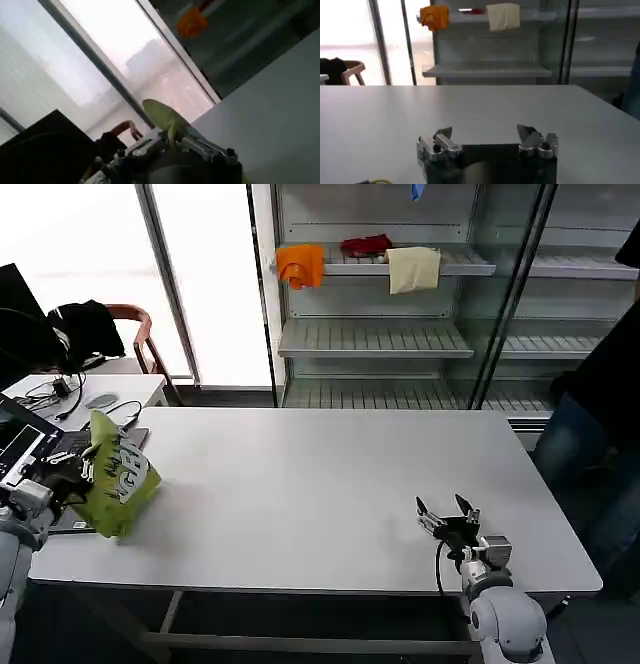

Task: Fold and organize the clothes.

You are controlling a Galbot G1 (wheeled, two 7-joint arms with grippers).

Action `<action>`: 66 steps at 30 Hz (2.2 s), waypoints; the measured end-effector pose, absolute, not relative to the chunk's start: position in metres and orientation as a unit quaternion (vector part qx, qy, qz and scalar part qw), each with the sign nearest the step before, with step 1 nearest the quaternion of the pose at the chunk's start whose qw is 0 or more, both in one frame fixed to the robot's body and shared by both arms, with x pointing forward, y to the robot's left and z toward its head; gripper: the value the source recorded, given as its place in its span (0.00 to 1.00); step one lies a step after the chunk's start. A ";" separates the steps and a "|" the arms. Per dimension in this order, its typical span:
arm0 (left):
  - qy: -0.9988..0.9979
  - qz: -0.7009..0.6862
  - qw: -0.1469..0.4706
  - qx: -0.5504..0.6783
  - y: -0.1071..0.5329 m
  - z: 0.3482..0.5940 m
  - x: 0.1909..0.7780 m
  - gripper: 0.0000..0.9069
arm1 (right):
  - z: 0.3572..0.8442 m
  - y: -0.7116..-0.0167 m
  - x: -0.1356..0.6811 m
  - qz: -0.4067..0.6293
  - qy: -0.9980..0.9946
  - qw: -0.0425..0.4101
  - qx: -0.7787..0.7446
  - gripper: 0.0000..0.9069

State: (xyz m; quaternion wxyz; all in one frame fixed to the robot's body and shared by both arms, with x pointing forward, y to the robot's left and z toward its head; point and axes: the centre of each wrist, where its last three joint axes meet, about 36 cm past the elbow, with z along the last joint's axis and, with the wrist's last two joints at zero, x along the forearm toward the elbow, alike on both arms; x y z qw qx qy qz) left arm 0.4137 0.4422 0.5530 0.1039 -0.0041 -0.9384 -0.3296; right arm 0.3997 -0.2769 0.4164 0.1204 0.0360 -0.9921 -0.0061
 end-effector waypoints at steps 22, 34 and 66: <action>-0.945 -0.264 0.146 -0.129 0.177 0.430 0.428 0.07 | 0.403 -0.311 0.380 0.001 -0.993 0.120 0.013 1.00; -0.961 -0.188 0.107 -0.170 0.092 0.439 0.458 1.00 | 0.426 -0.287 0.383 -0.004 -0.994 0.109 0.027 1.00; -0.993 -0.065 0.072 -0.068 0.234 0.491 0.468 1.00 | 0.418 -0.173 0.405 -0.126 -0.959 0.187 0.171 0.36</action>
